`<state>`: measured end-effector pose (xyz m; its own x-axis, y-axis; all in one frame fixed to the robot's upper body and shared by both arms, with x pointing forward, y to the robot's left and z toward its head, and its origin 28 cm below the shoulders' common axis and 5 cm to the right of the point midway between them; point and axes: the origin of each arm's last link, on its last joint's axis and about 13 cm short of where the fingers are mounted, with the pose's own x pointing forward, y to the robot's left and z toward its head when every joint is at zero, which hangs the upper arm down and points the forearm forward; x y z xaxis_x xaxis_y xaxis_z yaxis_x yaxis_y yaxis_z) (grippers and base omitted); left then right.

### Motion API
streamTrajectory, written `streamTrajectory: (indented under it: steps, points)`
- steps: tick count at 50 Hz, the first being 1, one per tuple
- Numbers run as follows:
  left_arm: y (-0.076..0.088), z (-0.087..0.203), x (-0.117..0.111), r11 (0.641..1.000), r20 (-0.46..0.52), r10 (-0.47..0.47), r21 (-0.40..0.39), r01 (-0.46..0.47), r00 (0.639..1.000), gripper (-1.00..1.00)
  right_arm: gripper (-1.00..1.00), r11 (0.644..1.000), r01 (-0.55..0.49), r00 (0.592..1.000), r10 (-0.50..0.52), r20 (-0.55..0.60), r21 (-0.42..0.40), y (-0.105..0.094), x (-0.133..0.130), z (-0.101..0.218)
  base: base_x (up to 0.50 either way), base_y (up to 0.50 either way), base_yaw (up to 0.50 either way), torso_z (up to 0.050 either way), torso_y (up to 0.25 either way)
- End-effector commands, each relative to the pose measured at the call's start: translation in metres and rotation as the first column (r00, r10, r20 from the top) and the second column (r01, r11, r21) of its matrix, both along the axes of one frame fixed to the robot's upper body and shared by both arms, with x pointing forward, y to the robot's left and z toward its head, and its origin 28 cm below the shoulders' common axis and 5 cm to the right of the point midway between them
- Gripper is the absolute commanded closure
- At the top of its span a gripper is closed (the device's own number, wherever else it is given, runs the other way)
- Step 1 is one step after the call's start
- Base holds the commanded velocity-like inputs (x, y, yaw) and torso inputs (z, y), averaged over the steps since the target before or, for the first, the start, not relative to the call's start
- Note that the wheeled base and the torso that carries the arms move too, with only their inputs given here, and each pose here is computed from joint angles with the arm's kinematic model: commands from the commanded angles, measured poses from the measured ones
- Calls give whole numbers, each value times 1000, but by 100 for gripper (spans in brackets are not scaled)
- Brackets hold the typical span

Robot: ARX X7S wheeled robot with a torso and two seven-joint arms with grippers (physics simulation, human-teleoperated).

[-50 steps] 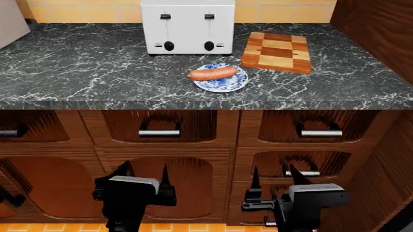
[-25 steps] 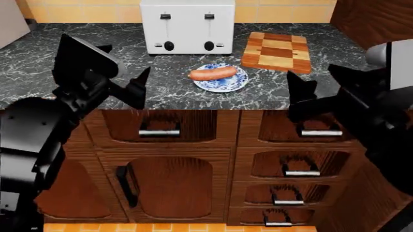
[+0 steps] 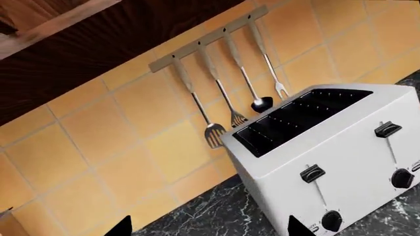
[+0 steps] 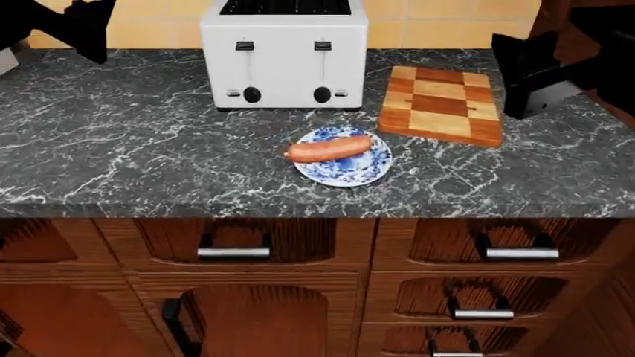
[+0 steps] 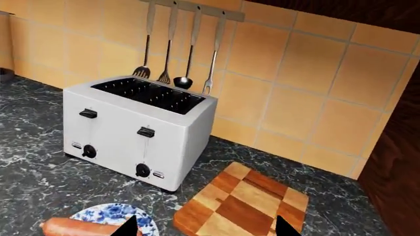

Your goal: Pick the sausage from the plate and place it on the cutting board. Then pick the condiment bottle from the cabinet and place it next to the cutting board.

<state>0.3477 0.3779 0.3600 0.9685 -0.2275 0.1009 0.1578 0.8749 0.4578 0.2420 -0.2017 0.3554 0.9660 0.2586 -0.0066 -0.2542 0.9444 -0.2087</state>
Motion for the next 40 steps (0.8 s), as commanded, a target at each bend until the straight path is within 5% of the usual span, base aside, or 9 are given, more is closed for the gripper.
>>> streamTrajectory:
  steps: [1,32,40]
  points:
    - [9,17,-1,999,14,37,3,-37,999,-100,-100,1000,8,1000,-8,-3,-7,-7,-3,12,500,0,0,0,0]
    - [12,17,-1,999,21,46,-2,-46,999,-100,-100,998,-61,997,61,-36,24,2,-3,3,500,-94,0,0,0]
    - [18,17,-8,997,30,70,-21,-69,997,-100,-100,977,-190,980,182,-82,-94,7,-14,4,0,0,0,0,2]
